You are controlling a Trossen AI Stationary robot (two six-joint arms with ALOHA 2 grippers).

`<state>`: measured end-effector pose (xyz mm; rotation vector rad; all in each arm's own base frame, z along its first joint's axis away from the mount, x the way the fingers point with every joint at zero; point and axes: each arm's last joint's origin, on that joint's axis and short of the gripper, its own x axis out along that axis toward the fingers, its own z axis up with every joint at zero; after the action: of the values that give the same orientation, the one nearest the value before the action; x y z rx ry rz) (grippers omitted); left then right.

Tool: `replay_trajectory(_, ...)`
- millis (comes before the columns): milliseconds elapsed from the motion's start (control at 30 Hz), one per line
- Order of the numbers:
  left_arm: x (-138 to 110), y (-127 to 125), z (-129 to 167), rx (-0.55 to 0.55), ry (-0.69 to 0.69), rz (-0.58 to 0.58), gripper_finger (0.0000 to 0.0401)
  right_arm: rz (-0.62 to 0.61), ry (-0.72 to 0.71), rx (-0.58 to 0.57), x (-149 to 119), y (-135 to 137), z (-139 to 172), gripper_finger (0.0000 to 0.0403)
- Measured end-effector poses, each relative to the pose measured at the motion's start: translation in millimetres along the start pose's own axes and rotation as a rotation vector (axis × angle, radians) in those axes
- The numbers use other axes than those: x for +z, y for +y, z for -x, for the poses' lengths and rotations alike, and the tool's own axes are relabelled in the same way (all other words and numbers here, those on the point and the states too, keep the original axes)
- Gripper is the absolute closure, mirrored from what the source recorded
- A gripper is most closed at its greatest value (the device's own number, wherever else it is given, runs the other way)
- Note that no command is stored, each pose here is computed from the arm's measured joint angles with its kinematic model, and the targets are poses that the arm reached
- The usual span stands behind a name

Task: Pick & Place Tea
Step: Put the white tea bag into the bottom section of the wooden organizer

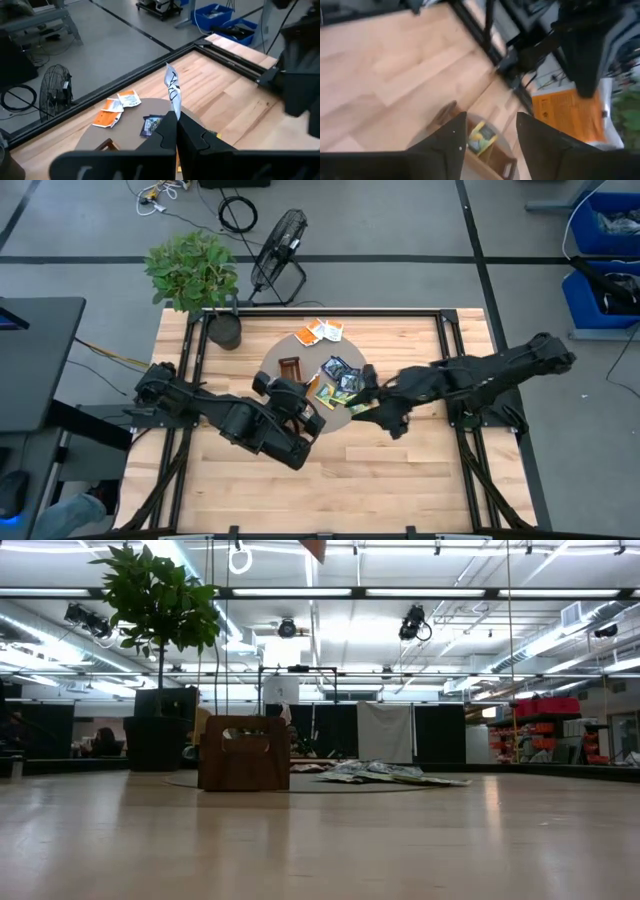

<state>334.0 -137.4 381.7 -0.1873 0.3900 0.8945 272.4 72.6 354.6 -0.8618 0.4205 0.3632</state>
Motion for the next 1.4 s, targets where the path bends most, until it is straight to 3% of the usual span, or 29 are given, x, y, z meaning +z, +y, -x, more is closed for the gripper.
replay_trajectory(200, -8.7, -5.6, 12.5, -0.031, -0.002, -0.049, 0.0401, 0.115, 0.102, 0.075, 4.6, -14.4, -16.8, 0.0186)
replay_trajectory(533, -19.7, -10.0, 37.0, -0.093, -0.014, -0.167, 0.0401, 0.293, 0.004, -0.046, 15.5, -28.7, -15.1, 0.0174)
replay_trajectory(700, -20.6, -10.3, 37.6, -0.106, 0.008, -0.190, 0.0401, 0.284, -0.072, -0.144, 23.8, -37.2, -14.0, 0.0174)
replay_trajectory(1000, -19.7, -12.7, 34.8, -0.109, 0.004, -0.199, 0.0401, 0.258, -0.015, -0.108, 13.1, -36.0, -38.9, 0.0177)
replay_trajectory(1400, -29.6, -23.6, 17.5, -0.079, 0.030, -0.273, 0.0401, 0.208, -0.007, -0.119, 7.8, -40.8, -42.6, 0.0217)
